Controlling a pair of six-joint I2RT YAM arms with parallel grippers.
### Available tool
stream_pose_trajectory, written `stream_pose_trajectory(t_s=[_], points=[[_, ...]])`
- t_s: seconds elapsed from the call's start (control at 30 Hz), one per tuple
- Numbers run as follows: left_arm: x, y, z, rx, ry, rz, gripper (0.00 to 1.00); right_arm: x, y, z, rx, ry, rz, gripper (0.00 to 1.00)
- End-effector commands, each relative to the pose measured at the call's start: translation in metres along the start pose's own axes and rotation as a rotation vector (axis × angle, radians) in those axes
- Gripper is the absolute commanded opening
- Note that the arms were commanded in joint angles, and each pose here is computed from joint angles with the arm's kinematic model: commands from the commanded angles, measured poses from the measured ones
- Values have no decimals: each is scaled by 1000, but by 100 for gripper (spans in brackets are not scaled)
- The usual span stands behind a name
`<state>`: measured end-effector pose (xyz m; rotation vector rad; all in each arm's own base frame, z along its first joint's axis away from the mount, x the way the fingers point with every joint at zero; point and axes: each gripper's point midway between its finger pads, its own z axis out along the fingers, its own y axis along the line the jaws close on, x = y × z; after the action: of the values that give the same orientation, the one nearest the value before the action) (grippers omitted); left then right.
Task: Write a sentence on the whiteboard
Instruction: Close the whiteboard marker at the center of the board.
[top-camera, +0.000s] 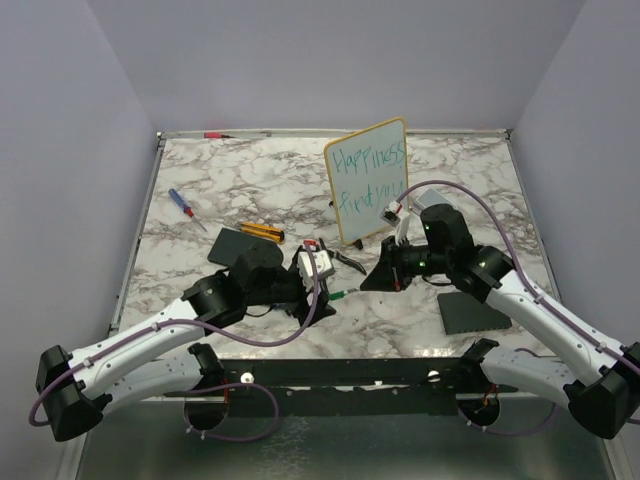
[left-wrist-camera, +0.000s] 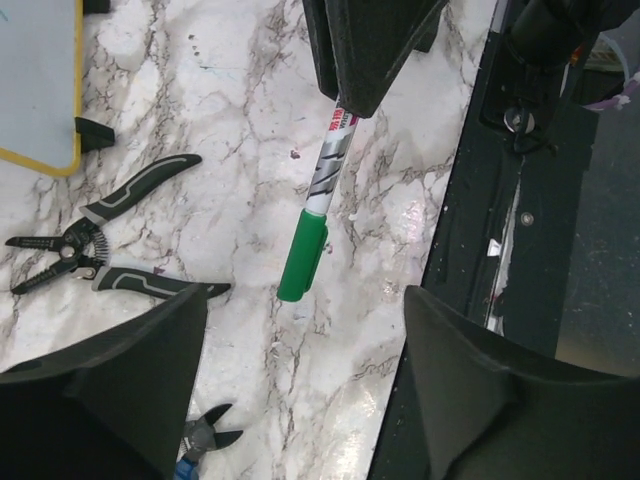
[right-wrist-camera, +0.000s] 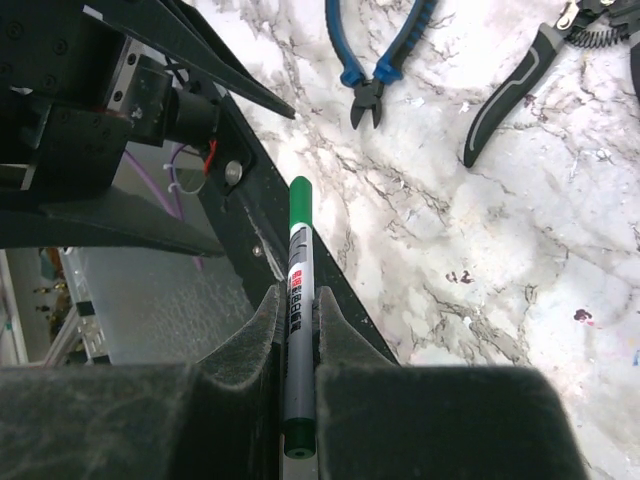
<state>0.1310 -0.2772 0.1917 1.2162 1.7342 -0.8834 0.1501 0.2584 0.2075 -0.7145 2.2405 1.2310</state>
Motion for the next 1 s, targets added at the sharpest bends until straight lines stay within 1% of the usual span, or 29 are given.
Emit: stream_pose_trajectory(t_s=[0.0,0.07,0.17,0.27,0.47,0.7,0.87,0.9,0.97], points=[[-15,10,-11,-76,-39,10,85,-12,-2,-7,46,-55,-19,1],[-21,13,-16,-108,-64,-2,87,-15,0,-8,28,-71,-25,1],[-31,12,-23,-117,-115,-23,95,-18,2,-11,3,-92,-28,1],[-41,9,-28,-114,-178,-61,99,-21,6,-14,-40,-117,-30,1],[-69,0,-41,-88,-323,-129,99,-28,17,-23,-111,-159,-47,1],[-92,3,-55,-102,-489,-235,99,-41,50,-41,-276,-239,-99,1],[-114,-15,-66,16,-635,-289,99,-50,71,-52,-368,-276,-130,1],[-117,-19,-68,42,-654,-291,99,-50,74,-53,-379,-277,-128,1],[-118,-26,-67,85,-655,-293,99,-54,80,-55,-414,-289,-147,1]])
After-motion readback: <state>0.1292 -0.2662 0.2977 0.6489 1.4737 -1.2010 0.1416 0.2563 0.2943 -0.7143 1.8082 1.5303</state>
